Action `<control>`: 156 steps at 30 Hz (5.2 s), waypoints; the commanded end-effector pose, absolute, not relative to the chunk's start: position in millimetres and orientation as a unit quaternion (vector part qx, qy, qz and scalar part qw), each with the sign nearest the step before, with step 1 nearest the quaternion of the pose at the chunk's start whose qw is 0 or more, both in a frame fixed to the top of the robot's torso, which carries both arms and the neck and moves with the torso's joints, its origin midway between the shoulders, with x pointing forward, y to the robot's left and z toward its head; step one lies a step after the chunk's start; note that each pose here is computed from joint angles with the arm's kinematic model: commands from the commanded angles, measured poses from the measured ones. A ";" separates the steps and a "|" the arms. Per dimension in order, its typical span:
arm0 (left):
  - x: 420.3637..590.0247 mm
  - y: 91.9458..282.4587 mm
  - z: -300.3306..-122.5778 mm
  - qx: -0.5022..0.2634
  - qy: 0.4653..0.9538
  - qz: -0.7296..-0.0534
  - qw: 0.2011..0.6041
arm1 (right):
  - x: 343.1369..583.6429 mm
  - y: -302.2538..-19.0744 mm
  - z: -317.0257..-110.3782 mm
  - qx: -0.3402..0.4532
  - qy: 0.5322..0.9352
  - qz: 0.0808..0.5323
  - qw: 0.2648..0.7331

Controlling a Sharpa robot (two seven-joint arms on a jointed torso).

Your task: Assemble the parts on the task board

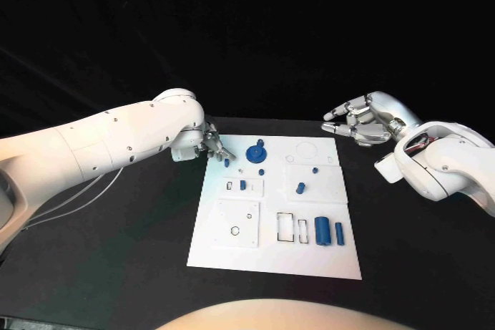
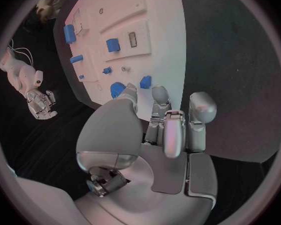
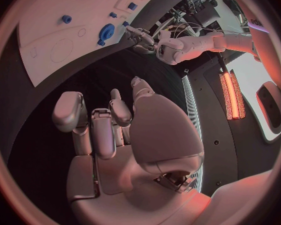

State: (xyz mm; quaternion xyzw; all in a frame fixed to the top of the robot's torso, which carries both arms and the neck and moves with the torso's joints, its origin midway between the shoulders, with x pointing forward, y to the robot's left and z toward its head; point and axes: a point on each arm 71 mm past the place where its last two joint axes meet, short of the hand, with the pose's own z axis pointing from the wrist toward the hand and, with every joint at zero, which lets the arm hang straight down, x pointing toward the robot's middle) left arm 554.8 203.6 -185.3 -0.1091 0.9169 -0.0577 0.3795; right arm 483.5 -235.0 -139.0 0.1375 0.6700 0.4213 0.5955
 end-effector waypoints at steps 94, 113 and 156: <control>497.0 208.9 -189.7 -0.166 0.908 -0.157 0.352 | 485.3 -232.8 -139.3 0.132 0.669 0.424 0.596; 487.5 195.4 -203.9 -0.097 0.910 -0.110 0.388 | 484.8 -233.4 -139.5 0.132 0.669 0.424 0.596; 482.9 185.8 -210.5 -0.054 0.925 -0.092 0.364 | 484.5 -233.9 -139.5 0.132 0.669 0.424 0.596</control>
